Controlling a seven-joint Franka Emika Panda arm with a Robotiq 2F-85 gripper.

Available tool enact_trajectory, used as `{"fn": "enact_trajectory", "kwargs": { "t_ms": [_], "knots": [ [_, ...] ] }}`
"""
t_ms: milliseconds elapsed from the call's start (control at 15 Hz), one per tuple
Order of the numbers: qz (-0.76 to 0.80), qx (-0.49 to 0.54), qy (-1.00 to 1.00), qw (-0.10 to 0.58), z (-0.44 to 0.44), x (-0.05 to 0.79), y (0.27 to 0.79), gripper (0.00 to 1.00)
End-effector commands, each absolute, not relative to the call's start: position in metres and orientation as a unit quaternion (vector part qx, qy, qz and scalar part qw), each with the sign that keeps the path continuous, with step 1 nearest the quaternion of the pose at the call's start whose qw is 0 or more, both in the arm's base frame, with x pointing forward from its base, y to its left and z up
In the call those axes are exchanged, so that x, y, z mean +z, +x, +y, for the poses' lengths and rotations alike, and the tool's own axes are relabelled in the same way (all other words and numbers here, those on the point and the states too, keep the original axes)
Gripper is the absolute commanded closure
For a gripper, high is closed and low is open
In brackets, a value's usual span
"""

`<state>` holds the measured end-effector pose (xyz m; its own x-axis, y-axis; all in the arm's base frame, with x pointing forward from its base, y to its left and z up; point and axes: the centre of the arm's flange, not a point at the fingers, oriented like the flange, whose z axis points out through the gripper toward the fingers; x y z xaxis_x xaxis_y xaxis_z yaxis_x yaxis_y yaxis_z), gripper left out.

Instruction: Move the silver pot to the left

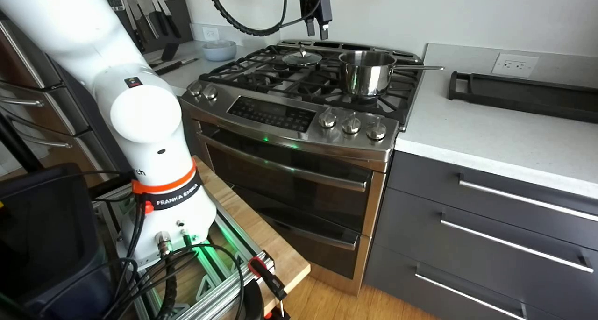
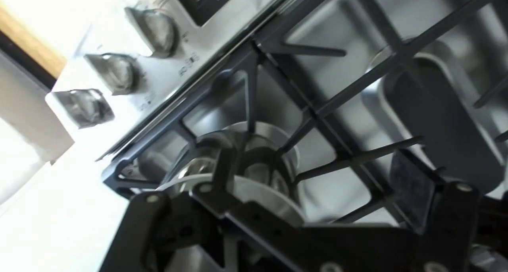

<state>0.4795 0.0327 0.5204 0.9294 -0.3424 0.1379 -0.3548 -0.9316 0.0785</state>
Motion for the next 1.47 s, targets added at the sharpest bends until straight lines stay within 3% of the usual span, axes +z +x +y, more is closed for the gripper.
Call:
{"fn": "enact_trajectory", "kwargs": {
  "t_ms": [0,267,1267,1333,1400],
  "knots": [
    [-0.199,0.078,0.97,0.114,-0.001,0.507,0.501,0.0],
    [-0.275,0.078,0.949,0.135,-0.033,0.496,0.506,0.0],
    [-0.509,0.06,0.859,0.013,-0.072,0.447,0.51,0.0],
    [-0.514,0.058,0.856,0.009,-0.073,0.443,0.51,0.03],
    [-0.518,0.055,0.854,0.005,-0.074,0.441,0.51,0.2]
  ]
}}
